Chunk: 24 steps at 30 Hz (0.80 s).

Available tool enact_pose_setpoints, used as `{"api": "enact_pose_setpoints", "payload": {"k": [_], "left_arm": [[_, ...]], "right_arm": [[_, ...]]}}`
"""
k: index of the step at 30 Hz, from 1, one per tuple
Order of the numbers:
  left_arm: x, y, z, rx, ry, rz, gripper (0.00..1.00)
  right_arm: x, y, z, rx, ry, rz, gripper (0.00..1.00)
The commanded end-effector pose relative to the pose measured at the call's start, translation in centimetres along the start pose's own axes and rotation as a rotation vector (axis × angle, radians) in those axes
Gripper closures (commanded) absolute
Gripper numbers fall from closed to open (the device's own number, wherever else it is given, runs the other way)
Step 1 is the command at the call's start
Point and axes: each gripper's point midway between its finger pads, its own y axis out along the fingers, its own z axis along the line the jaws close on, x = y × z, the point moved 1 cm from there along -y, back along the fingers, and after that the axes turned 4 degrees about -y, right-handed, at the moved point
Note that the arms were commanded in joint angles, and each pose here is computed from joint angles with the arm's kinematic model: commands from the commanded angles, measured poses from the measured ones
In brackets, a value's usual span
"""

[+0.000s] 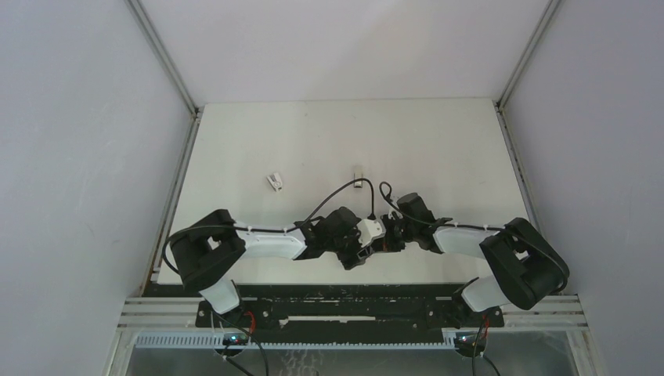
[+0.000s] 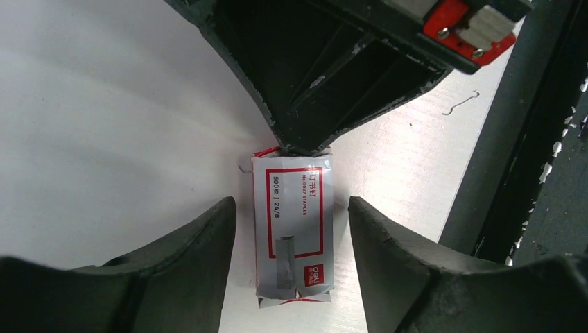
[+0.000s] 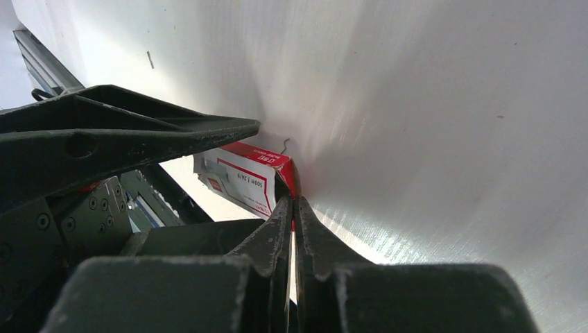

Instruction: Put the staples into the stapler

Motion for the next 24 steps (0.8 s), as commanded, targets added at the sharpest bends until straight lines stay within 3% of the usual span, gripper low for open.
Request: {"api": "enact_pose_setpoints", "payload": {"k": [1, 6, 24], "left_arm": [[-0.3, 0.3, 0.4, 0.023, 0.016, 0.042, 0.36], [-0.5, 0.5, 0.7, 0.040, 0.021, 0.058, 0.44], [-0.6, 0.3, 0.9, 0.052, 0.030, 0.061, 0.49]], "right_arm": [[1.7, -0.3, 1.5, 0.033, -0.044, -0.054, 1.00], [2.0, -0.5, 1.4, 0.021, -0.049, -0.068, 1.00], [2.2, -1.2, -0.8, -0.120, -0.081, -0.106, 1.00]]}}
